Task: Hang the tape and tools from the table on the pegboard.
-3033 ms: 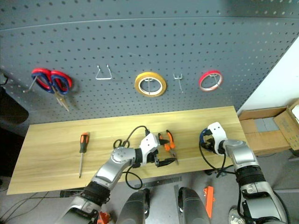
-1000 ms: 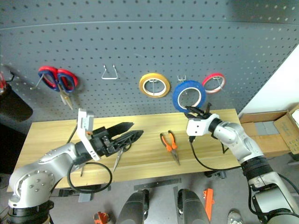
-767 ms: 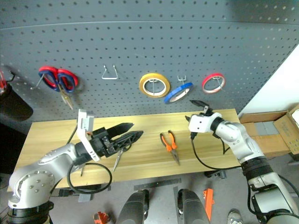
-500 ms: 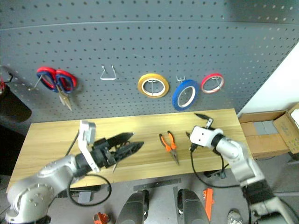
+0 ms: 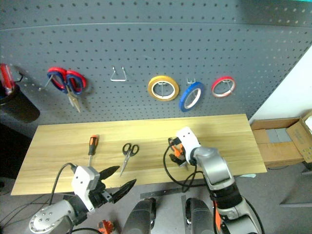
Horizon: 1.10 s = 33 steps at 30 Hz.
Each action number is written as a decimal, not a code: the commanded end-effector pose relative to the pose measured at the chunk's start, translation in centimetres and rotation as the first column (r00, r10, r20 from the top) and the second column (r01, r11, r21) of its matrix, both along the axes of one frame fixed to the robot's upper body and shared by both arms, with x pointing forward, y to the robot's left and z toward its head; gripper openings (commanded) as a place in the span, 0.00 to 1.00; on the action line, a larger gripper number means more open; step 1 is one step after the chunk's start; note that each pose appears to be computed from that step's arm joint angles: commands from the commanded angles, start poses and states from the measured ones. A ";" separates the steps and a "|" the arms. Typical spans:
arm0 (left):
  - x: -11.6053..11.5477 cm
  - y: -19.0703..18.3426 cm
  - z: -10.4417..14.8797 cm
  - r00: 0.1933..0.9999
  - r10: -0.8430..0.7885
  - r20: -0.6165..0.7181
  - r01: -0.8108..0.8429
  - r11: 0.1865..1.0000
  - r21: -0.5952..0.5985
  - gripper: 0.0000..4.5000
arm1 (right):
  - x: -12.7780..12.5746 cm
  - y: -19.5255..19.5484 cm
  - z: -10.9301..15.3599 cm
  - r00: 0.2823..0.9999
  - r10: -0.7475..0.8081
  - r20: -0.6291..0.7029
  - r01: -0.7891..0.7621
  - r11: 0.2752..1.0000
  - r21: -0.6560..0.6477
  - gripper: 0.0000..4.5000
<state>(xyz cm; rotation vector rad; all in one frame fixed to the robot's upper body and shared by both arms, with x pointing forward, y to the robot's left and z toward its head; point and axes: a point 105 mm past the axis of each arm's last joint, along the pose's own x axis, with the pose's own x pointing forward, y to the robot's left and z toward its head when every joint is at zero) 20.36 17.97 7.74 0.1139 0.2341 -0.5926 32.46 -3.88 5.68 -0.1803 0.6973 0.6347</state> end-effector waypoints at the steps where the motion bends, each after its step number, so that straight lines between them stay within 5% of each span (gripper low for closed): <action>1: 0.2 0.6 1.0 0.997 0.028 0.068 -0.029 0.999 0.027 1.00 | 0.4 0.2 0.2 0.998 -0.047 -0.048 0.047 0.999 0.015 0.99; 9: 0.9 0.1 1.7 0.994 0.013 0.105 -0.016 0.999 0.030 1.00 | 3.6 -2.0 -2.0 0.980 -0.197 -0.015 0.193 0.971 -0.144 0.99; 23: 0.4 0.2 1.9 0.995 0.025 0.092 -0.027 0.999 0.020 1.00 | 4.8 1.6 -2.1 0.968 -0.239 -0.077 0.231 0.968 -0.100 0.99; 31: 0.2 0.2 1.9 0.996 0.032 0.088 -0.034 0.999 0.020 1.00 | 5.7 0.1 -3.1 0.972 -0.232 -0.038 0.222 0.960 -0.172 0.99; 33: 0.2 0.2 1.9 0.996 0.034 0.088 -0.035 0.999 0.020 1.00 | 5.9 -0.1 -3.1 0.975 -0.220 -0.020 0.213 0.960 -0.179 0.91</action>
